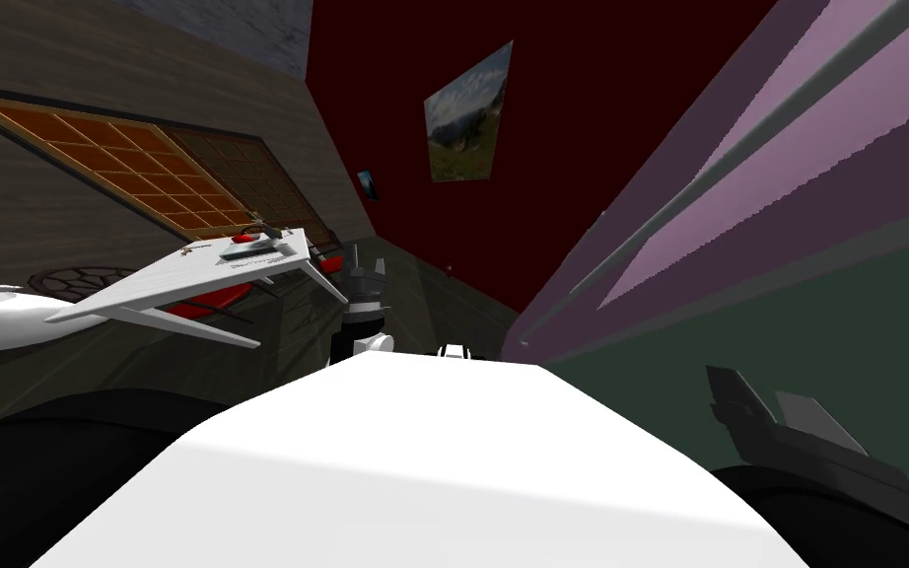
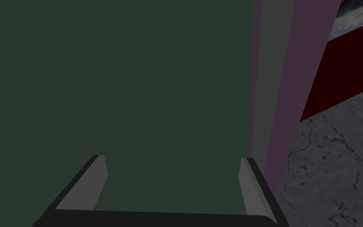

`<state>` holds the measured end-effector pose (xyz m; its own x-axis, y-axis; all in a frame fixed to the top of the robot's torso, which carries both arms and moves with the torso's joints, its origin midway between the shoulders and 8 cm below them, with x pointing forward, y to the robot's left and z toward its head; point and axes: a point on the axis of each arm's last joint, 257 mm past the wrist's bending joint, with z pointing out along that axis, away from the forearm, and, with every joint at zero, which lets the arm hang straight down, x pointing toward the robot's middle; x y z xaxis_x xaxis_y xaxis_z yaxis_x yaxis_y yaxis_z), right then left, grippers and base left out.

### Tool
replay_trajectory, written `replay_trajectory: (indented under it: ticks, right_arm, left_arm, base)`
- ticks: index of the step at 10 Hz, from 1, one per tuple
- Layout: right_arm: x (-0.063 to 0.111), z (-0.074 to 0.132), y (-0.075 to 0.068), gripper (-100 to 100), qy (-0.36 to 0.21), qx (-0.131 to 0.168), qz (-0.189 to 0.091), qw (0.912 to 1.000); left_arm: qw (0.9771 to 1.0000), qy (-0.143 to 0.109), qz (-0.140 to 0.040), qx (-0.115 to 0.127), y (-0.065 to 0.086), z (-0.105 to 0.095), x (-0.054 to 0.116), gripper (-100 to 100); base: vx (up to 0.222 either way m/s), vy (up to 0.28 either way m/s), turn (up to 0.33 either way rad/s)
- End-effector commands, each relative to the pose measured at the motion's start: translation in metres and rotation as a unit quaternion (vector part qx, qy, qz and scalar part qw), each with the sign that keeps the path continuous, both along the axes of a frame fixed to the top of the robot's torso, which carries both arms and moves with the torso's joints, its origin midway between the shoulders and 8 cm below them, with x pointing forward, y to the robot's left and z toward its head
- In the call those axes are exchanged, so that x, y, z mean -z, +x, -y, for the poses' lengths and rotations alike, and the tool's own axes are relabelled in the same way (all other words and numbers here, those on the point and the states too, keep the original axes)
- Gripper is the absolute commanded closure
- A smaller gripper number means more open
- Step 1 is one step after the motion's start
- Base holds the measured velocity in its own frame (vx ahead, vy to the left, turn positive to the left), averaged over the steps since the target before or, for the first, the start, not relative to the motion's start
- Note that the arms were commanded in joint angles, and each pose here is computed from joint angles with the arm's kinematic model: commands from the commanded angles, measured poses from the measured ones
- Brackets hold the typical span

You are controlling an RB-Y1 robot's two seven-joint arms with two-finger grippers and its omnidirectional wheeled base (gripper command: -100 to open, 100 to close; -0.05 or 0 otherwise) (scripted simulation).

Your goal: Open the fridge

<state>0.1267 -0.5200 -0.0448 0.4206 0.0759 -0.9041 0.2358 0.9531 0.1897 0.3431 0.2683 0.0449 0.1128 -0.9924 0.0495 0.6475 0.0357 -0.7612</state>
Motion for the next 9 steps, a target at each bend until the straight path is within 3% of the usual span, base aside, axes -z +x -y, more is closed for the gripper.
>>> replay_trajectory:
  ticks: [1, 2, 3, 4, 5, 6, 7, 8, 9]
  right_arm:
    - [-0.018, 0.013, -0.023, -100, -0.057, 0.03, -0.022, 0.9977]
    - [-0.018, 0.013, -0.023, -100, -0.057, 0.03, -0.022, 0.9977]
    - [-0.023, 0.02, -0.043, -100, -0.09, 0.052, -0.046, 0.9936]
    - [-0.028, 0.022, -0.045, -100, -0.098, 0.056, -0.046, 0.9925]
    - [-0.033, 0.027, -0.063, -100, -0.131, 0.076, -0.071, 0.9859]
    - [-0.039, 0.029, -0.066, -100, -0.14, 0.08, -0.071, 0.9844]
    - [-0.044, 0.033, -0.083, -100, -0.172, 0.098, -0.096, 0.9755]
    - [-0.051, 0.035, -0.085, -100, -0.182, 0.102, -0.097, 0.9733]
    - [-0.056, 0.038, -0.101, -100, -0.213, 0.117, -0.122, 0.9624]
  left_arm:
    - [1.0, 0.0, 0.0, 0.0, 0.0, 0.0, 0.0, 0]
    - [1.0, 0.0, 0.0, 0.0, 0.0, 0.0, 0.0, 0]
    - [1.0, 0.0, 0.0, 0.0, 0.0, 0.0, 0.0, 0]
    - [1.0, 0.0, 0.0, 0.0, 0.0, 0.0, 0.0, 0]
    - [1.0, 0.0, 0.0, 0.0, 0.0, 0.0, 0.0, 0]
    - [1.0, 0.0, 0.0, 0.0, 0.0, 0.0, 0.0, 0]
    - [1.0, 0.0, 0.0, 0.0, 0.0, 0.0, 0.0, 0]
    - [1.0, 0.0, 0.0, 0.0, 0.0, 0.0, 0.0, 0]
    - [1.0, 0.0, 0.0, 0.0, 0.0, 0.0, 0.0, 0]
  base:
    - [0.133, 0.049, -0.018]
    - [0.057, 0.041, -0.018]
    - [0.099, 0.044, 0.044]
    - [0.108, 0.039, -0.005]
    - [0.148, 0.047, -0.002]
    - [0.143, 0.056, -0.03]
    - [0.145, 0.048, 0.003]
    - [0.119, 0.037, -0.017]
    - [0.152, 0.058, -0.015]
